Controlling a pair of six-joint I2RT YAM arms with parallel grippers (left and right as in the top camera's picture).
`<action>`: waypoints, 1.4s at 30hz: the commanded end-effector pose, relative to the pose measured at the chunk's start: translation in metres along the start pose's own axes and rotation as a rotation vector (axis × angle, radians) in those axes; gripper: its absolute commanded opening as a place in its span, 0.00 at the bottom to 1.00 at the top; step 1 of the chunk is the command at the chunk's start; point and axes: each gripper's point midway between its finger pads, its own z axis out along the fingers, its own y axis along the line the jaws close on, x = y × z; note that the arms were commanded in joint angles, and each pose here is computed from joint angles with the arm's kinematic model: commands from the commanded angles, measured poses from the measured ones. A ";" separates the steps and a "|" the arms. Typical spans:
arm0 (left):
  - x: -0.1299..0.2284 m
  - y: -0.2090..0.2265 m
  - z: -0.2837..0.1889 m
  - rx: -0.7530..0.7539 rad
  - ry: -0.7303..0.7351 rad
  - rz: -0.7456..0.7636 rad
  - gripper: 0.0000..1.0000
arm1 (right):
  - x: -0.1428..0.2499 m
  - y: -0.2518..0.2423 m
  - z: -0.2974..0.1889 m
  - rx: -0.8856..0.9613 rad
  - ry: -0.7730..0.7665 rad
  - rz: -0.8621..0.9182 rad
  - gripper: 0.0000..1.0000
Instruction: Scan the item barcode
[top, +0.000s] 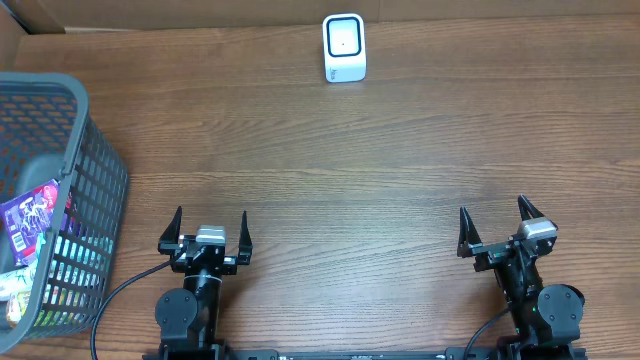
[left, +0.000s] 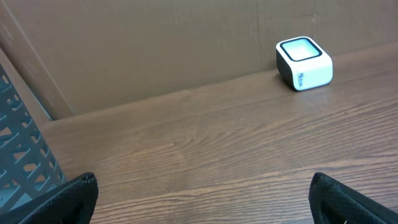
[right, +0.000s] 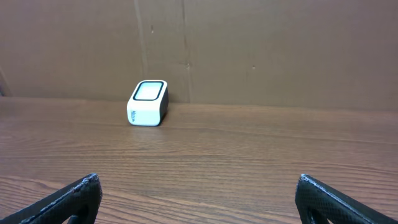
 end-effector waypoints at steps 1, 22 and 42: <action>0.000 -0.003 0.000 0.014 -0.010 0.012 1.00 | 0.001 0.002 0.000 -0.011 -0.006 0.002 1.00; -0.006 -0.012 -0.001 0.070 -0.017 -0.334 1.00 | 0.001 0.002 0.000 -0.011 -0.006 0.002 1.00; -0.123 0.009 -0.009 0.105 0.124 -0.364 1.00 | 0.001 0.002 0.000 -0.011 -0.006 0.002 1.00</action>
